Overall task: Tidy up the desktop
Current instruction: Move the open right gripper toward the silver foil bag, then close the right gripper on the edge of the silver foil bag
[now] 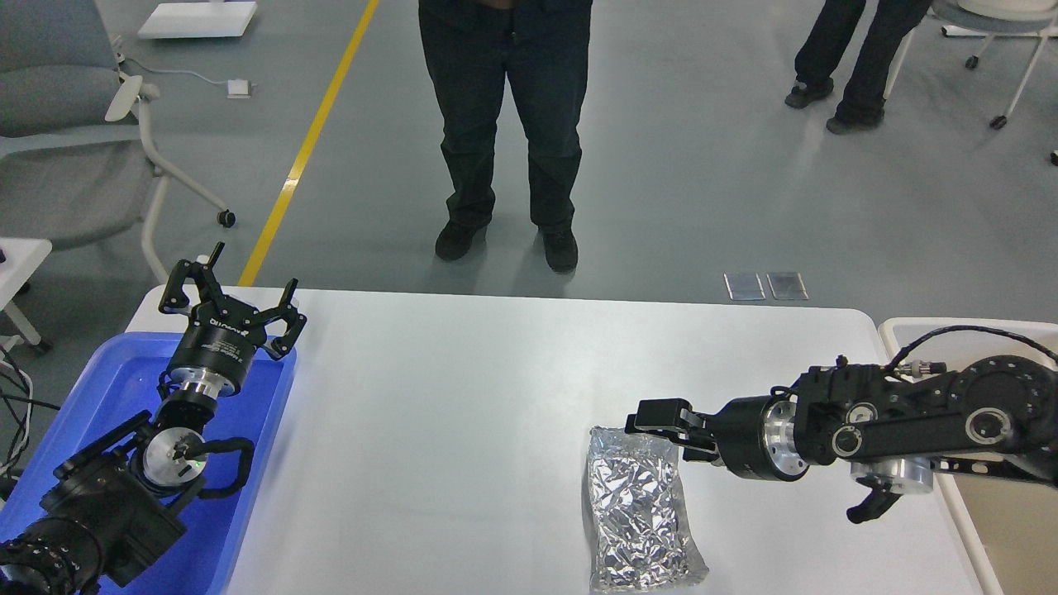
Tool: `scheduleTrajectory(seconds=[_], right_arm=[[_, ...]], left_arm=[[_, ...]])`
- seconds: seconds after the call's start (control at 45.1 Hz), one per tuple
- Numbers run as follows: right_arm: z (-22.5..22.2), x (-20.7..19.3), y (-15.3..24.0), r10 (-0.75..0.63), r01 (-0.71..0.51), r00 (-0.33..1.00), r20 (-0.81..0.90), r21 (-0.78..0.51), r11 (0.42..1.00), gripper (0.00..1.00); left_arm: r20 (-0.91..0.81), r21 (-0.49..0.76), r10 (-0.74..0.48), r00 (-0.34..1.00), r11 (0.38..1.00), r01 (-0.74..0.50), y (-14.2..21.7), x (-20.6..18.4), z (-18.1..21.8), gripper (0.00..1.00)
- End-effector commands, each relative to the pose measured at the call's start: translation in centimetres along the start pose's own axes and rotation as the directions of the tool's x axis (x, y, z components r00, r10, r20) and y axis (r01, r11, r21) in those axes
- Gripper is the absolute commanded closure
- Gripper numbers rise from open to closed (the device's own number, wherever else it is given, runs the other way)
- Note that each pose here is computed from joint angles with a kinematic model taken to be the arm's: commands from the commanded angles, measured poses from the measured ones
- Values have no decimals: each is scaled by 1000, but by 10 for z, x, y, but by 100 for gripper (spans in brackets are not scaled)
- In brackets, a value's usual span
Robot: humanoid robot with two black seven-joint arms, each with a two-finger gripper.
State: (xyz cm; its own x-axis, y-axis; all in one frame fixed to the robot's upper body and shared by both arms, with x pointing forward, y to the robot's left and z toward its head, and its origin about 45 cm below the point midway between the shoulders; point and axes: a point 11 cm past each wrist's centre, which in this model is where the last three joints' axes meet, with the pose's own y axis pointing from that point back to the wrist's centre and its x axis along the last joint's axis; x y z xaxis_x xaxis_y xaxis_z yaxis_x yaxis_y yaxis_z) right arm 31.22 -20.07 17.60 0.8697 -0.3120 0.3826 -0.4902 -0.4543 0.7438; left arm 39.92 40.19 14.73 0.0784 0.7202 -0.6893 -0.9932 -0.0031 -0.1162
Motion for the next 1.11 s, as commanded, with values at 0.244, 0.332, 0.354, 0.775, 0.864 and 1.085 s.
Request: scheduleTrajectory(seconds=[0.244, 0.332, 0.354, 0.775, 0.864, 1.085], right_arm=[[64, -20, -13, 35, -59, 988, -153, -159, 986, 7], [68, -23, -13, 29, -55, 987, -158, -166, 985, 7], [69, -24, -13, 26, -53, 987, -158, -167, 985, 6], [71, -44, -18, -9, -11, 992, -125, -161, 987, 6], [68, -45, -20, -8, -10, 993, -115, -151, 989, 6], [53, -53, -28, -16, 5, 996, -92, -112, 994, 7]], left_arm=[[0, 0, 0, 1000, 1000, 0, 0, 0, 0, 0], [1, 1, 0, 1000, 1000, 0, 0, 0, 0, 0], [1, -1, 0, 1000, 1000, 0, 0, 0, 1, 0], [1, 1, 1, 1000, 1000, -1, 0, 0, 0, 0], [1, 1, 1, 1000, 1000, -1, 0, 0, 0, 0], [1, 1, 1, 1000, 1000, -1, 0, 0, 0, 0]])
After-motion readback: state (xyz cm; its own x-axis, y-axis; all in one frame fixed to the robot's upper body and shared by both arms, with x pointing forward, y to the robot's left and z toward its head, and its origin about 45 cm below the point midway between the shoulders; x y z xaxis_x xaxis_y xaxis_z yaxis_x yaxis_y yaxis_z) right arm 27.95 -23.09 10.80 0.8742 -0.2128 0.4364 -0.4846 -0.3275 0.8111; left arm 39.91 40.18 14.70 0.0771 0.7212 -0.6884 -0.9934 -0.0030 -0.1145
